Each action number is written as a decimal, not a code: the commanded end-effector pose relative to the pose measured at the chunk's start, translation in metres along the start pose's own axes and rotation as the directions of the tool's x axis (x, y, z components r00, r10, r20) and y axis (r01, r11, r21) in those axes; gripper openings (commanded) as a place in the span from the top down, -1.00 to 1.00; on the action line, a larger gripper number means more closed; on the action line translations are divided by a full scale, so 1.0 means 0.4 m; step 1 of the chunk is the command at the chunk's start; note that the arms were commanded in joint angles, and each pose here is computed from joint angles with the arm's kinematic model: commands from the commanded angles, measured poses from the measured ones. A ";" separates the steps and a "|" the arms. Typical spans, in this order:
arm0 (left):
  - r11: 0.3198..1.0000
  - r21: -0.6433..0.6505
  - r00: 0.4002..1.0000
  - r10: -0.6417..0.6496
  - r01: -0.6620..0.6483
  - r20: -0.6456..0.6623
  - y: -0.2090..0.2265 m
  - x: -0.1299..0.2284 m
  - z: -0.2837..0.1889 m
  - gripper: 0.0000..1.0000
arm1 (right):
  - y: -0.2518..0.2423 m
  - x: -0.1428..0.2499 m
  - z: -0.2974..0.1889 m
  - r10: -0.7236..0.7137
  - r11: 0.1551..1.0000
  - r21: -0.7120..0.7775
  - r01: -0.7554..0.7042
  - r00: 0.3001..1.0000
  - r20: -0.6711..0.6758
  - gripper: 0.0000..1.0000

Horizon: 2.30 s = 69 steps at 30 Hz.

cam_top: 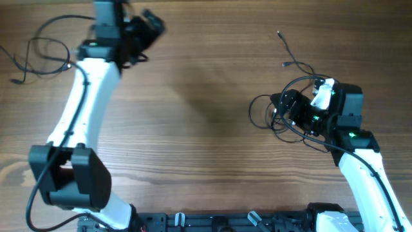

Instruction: Untangle cables

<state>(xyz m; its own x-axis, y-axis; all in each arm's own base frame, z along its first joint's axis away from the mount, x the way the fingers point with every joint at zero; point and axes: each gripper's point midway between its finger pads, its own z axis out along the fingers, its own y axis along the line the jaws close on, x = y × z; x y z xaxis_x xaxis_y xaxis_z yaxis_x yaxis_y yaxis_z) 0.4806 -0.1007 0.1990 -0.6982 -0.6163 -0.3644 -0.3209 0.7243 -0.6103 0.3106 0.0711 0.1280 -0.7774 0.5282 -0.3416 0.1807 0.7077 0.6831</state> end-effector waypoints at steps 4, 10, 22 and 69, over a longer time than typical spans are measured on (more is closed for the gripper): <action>0.990 0.019 0.977 0.139 -0.138 -0.161 -0.091 0.204 0.027 -1.00 | 0.006 -0.023 -0.005 0.119 0.993 0.001 -0.120 0.992 0.046 -0.99; 0.982 -0.018 0.956 0.180 -0.189 -0.234 -0.100 0.303 0.024 -1.00 | -0.005 -0.041 -0.007 0.343 0.939 0.003 -0.345 0.935 0.088 -0.99; 0.949 0.137 0.887 0.315 -0.285 -0.339 -0.254 0.566 0.013 -1.00 | -0.215 -0.145 -0.120 0.321 0.914 0.151 -0.376 0.900 0.295 -0.99; 0.906 -0.260 0.794 -0.419 0.334 -0.440 -0.226 0.983 0.231 0.92 | -0.356 -0.081 -0.174 0.400 0.773 0.363 -0.520 0.844 0.357 -0.99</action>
<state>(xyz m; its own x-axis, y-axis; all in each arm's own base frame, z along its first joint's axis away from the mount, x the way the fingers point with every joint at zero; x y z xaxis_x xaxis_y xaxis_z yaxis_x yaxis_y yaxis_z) 0.2933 -0.4390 0.0531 -0.7016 -0.6490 0.2942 -0.6921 0.5224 -0.4981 0.2691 -0.0747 0.0837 -0.3670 0.9055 -0.2131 0.7649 0.4241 0.4848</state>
